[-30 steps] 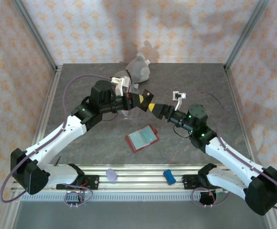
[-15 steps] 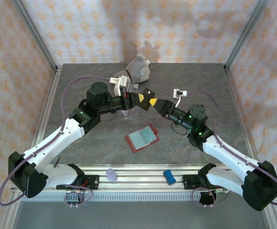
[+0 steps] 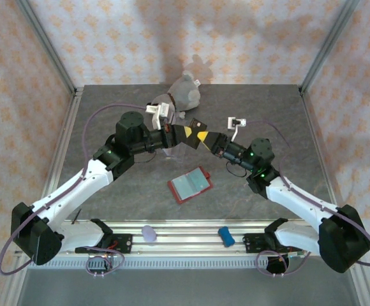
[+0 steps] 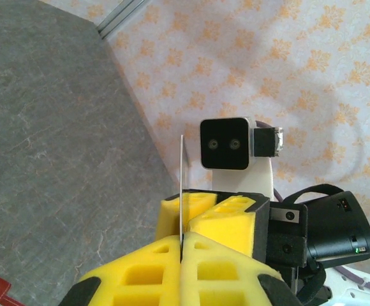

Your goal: Put the credit cards into the card holder

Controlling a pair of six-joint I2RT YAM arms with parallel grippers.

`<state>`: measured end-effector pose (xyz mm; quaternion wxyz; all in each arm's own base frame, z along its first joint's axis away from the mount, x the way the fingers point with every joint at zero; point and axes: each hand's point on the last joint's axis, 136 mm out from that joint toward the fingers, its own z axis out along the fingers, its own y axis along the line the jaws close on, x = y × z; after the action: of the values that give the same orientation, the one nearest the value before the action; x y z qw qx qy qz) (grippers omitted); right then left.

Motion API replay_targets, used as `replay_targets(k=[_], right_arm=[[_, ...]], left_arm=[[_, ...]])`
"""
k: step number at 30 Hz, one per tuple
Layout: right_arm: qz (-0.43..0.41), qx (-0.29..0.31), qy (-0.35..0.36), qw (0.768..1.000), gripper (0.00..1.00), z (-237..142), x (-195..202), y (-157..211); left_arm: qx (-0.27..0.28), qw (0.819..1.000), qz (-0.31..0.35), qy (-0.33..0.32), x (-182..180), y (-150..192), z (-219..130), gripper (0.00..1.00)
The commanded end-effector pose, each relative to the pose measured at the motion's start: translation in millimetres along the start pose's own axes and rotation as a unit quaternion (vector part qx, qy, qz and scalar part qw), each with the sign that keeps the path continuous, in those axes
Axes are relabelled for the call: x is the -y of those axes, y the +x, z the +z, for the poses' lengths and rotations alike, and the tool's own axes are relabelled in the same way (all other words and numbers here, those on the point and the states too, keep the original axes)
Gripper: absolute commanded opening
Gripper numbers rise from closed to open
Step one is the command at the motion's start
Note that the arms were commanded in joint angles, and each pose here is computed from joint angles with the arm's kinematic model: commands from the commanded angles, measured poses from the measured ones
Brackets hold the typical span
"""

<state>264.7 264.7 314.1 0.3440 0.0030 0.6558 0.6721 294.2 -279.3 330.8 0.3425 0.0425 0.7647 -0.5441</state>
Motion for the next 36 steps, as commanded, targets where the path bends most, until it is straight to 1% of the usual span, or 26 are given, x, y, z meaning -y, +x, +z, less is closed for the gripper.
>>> replay_targets(k=[1,3,4,5,6,9,10,11,12,14,16,20,22,25,28,31,34,36], right_arm=[[-0.024,-0.002,-0.038,0.999,0.02,3,-23,-6],[-0.027,-0.008,-0.039,0.999,0.00,3,-23,-4],[-0.029,-0.008,-0.035,0.999,0.00,2,-22,-3],[-0.033,-0.009,-0.029,0.999,0.00,2,-19,-2],[-0.035,-0.012,-0.020,0.999,0.00,2,-15,-1],[-0.045,-0.019,0.009,0.999,0.00,1,-4,2],[-0.053,-0.027,0.019,0.998,0.00,1,-1,5],[-0.063,-0.042,0.034,0.997,0.00,1,5,8],[-0.073,-0.055,0.052,0.994,0.00,1,11,12],[-0.088,-0.075,0.086,0.990,0.00,0,25,17],[-0.098,-0.110,0.116,0.982,0.00,-1,36,24],[-0.107,-0.203,0.165,0.959,0.00,-8,61,50],[-0.097,-0.253,0.175,0.947,0.00,-12,75,66],[-0.085,-0.301,0.195,0.930,0.00,-21,95,84],[-0.074,-0.333,0.218,0.914,0.00,-30,115,97],[-0.045,-0.368,0.232,0.899,0.00,-36,130,112],[-0.024,-0.407,0.240,0.881,0.00,-42,145,130],[-0.011,-0.425,0.240,0.873,0.00,-45,151,141]], left_arm=[[0.002,1.000,0.006,0.018,5,-3,1,0.00],[0.005,1.000,0.006,0.014,1,-4,0,0.00],[0.006,1.000,0.004,0.010,-2,-4,1,0.05],[0.010,1.000,0.002,0.006,-4,-6,0,0.11],[0.013,1.000,-0.002,0.001,-8,-7,-1,0.21],[0.027,1.000,-0.004,-0.013,-17,-10,-5,0.29],[0.031,0.999,-0.002,-0.018,-19,-11,-6,0.34],[0.034,0.999,0.001,-0.027,-24,-12,-7,0.46],[0.033,0.999,0.003,-0.039,-30,-12,-9,0.54],[0.032,0.997,0.006,-0.071,-44,-12,-14,0.60],[0.028,0.993,0.006,-0.116,-62,-9,-23,0.62],[0.016,0.982,0.017,-0.188,-92,5,-44,0.61],[-0.003,0.976,0.017,-0.217,-103,19,-54,0.61],[-0.031,0.966,0.003,-0.257,-126,44,-68,0.61],[-0.062,0.960,-0.023,-0.272,-143,71,-74,0.61],[-0.086,0.956,-0.055,-0.276,-155,96,-79,0.59],[-0.094,0.954,-0.092,-0.268,-168,119,-80,0.58],[-0.101,0.955,-0.126,-0.250,-174,133,-75,0.55]])
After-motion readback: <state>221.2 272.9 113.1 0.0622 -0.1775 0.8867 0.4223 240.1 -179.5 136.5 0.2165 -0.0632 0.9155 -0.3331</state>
